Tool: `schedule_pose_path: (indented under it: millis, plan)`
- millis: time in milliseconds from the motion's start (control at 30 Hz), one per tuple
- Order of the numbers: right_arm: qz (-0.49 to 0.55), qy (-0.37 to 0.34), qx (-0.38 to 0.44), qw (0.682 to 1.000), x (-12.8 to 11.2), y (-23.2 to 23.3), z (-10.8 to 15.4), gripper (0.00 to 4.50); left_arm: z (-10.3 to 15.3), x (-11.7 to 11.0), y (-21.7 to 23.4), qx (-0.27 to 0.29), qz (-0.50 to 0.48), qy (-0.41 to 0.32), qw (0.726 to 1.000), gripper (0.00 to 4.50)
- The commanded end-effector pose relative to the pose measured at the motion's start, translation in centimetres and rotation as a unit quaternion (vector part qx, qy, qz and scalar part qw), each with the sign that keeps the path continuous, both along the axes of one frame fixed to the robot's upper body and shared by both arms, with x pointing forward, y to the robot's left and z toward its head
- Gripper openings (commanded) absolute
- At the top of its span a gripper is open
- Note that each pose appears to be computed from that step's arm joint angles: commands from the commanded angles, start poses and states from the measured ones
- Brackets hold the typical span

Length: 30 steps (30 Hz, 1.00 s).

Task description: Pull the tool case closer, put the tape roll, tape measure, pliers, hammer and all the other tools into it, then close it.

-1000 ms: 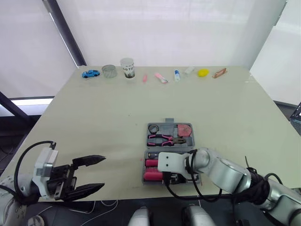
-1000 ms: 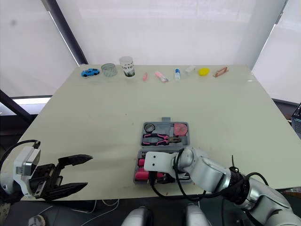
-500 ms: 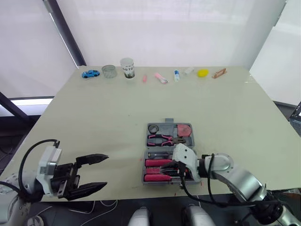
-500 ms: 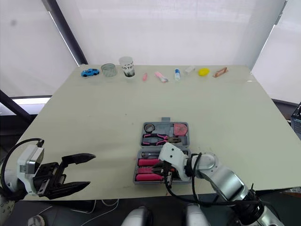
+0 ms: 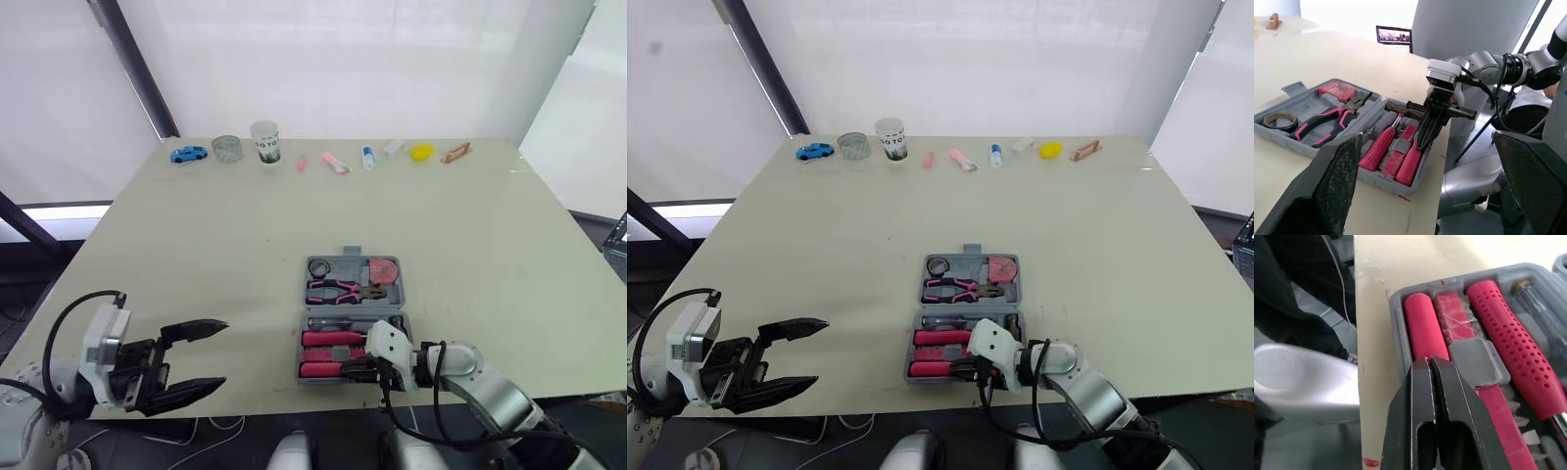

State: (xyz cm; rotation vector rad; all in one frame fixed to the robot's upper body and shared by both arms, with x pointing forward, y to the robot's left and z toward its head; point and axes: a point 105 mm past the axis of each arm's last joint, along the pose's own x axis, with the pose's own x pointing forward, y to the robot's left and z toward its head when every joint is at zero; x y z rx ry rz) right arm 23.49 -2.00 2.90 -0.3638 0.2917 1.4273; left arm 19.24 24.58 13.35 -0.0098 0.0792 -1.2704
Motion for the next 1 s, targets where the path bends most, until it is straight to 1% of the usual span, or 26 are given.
schedule_pose_path:
  millis: [33, 100, 133, 267, 300, 333, 367, 400, 433, 500, 533, 633, 667, 700, 733, 767, 800, 833, 867, 900, 967, 1000]
  plan:
    - [-0.009, 0.074, -0.098, 0.992, -1.3, -2.3, -5.6, 0.05, 0.4, -0.6, -0.1, 0.0, -0.023, -0.016, 1.0, 4.5]
    - [-0.008, 0.072, -0.087, 0.994, -1.1, -2.1, -5.5, 0.05, 0.3, -0.6, -0.1, -0.002, -0.021, -0.015, 1.0, 4.5]
    - [-0.007, 0.069, -0.076, 0.995, -1.0, -2.2, -4.8, 0.05, 0.2, -0.6, -0.2, -0.003, -0.018, -0.016, 1.0, 4.5]
    - [-0.018, 0.06, 0.02, 0.998, -0.4, -1.6, -0.8, 0.05, -0.2, 0.3, -0.4, -0.016, 0.026, -0.014, 0.999, 4.5]
    - [-0.024, 0.041, 0.056, 0.997, 0.0, -1.4, 0.4, 0.05, -0.3, 0.5, -0.4, -0.021, 0.037, -0.017, 0.999, 4.5]
    - [-0.032, 0.041, 0.104, 0.993, 0.3, -1.5, 2.1, 0.05, -0.4, 0.9, -0.5, -0.028, 0.055, -0.019, 0.998, 4.5]
    - [-0.036, 0.042, 0.136, 0.989, 0.5, -1.6, 3.2, 0.05, -0.4, 1.2, -0.5, -0.032, 0.069, -0.021, 0.997, 4.5]
    - [-0.074, 0.022, 0.158, 0.984, 1.5, -2.3, 4.5, 0.05, -0.5, 1.8, -0.5, -0.039, 0.097, -0.034, 0.994, 4.5]
    - [-0.103, 0.018, 0.173, 0.979, 2.2, -3.2, 5.3, 0.05, -0.5, 2.4, -0.4, -0.041, 0.124, -0.045, 0.99, 4.5]
    - [-0.147, 0.017, 0.191, 0.97, 3.0, -5.0, 6.2, 0.05, -0.7, 3.3, -0.5, -0.044, 0.169, -0.06, 0.983, 4.5]
    - [-0.168, 0.015, 0.195, 0.966, 3.2, -6.0, 6.3, 0.05, -1.1, 3.6, -0.4, -0.041, 0.189, -0.054, 0.98, 4.5]
    - [-0.223, -0.006, 0.183, 0.958, 3.5, -9.1, 6.0, 0.05, -2.0, 4.1, -0.3, -0.037, 0.234, -0.041, 0.971, 4.5]
    - [-0.238, -0.013, 0.177, 0.955, 3.5, -10.1, 5.9, 0.56, -2.3, 4.2, -0.2, -0.04, 0.245, -0.037, 0.968, 4.5]
    - [-0.253, -0.014, 0.173, 0.952, 3.4, -11.2, 5.7, 0.84, -2.5, 4.2, 0.0, -0.043, 0.258, -0.031, 0.965, 4.5]
    - [-0.266, -0.015, 0.167, 0.949, 3.2, -12.3, 5.5, 1.3, -2.8, 4.1, 0.3, -0.043, 0.269, -0.024, 0.962, 4.5]
    - [-0.277, -0.018, 0.159, 0.947, 3.0, -13.3, 5.4, 1.88, -3.1, 4.0, 0.6, -0.043, 0.279, -0.019, 0.959, 4.5]
    - [-0.286, -0.018, 0.153, 0.946, 2.8, -14.1, 5.2, 1.88, -3.3, 4.0, 0.9, -0.042, 0.287, -0.015, 0.957, 4.5]
    - [-0.309, -0.018, 0.139, 0.941, 2.4, -15.9, 4.9, 2.67, -3.7, 3.7, 1.5, -0.036, 0.298, -0.007, 0.954, 4.5]
    - [-0.334, -0.021, 0.122, 0.934, 2.0, -17.9, 4.5, 2.81, -4.1, 3.3, 2.3, -0.032, 0.311, -0.001, 0.95, 4.5]
    - [-0.354, -0.021, 0.11, 0.929, 1.7, -19.5, 4.3, 3.33, -4.4, 3.0, 2.9, -0.029, 0.323, 0.005, 0.946, 4.5]
    - [-0.369, -0.022, 0.094, 0.924, 1.1, -21.0, 3.9, 4.3, -4.8, 2.5, 3.5, -0.021, 0.331, 0.013, 0.943, 4.5]
    - [-0.372, -0.021, 0.089, 0.924, 0.9, -21.4, 3.8, 4.46, -4.9, 2.3, 3.8, -0.019, 0.336, 0.015, 0.942, 4.5]
